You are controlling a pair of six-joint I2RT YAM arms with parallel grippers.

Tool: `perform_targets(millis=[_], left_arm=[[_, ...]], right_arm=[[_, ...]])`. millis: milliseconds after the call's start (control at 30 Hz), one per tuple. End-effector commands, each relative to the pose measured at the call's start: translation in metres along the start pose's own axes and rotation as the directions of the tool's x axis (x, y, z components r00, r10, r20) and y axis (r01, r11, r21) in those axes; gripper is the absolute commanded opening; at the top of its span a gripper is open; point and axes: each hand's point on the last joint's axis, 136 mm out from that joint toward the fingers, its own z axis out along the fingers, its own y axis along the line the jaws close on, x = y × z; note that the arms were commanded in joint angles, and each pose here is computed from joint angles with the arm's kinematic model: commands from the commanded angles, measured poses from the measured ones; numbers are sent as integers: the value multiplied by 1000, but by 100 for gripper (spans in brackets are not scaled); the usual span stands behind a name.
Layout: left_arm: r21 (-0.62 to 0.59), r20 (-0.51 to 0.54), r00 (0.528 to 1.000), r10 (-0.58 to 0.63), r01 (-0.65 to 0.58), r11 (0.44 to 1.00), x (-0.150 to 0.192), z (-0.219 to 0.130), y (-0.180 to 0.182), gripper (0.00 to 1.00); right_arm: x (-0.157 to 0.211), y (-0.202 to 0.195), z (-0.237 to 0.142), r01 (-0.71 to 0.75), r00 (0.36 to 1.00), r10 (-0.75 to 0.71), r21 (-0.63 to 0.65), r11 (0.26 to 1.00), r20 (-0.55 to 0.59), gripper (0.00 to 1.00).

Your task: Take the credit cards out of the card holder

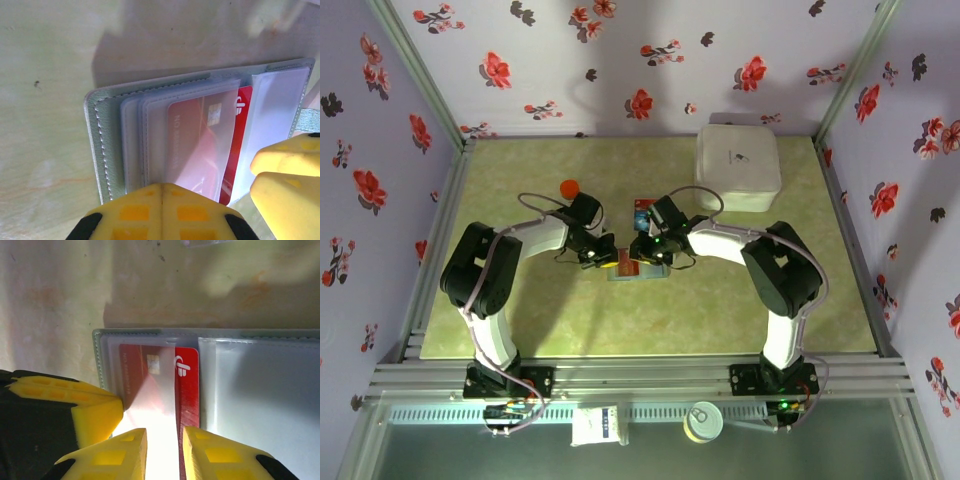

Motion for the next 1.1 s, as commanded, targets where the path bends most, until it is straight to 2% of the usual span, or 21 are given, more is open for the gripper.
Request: perform_targets(millis=[0,200,533,1067], left_arm=[[-61,-35,999,-5,3,998,6,10,19,0],[-68,-36,999,-8,6,998,3,10,21,0],[-65,-38,999,-7,5,998,1,11,20,0],[-61,-44,999,-12,9,998,2,12,20,0]], right_arm=[[2,-11,7,-33,999,33,3,999,-20,25],[3,-21,11,-48,998,49,25,999,-31,26],[0,-2,14,-56,998,53,-88,995,-33,23],[-1,3,5,-59,998,58,-118,991,-12,17]])
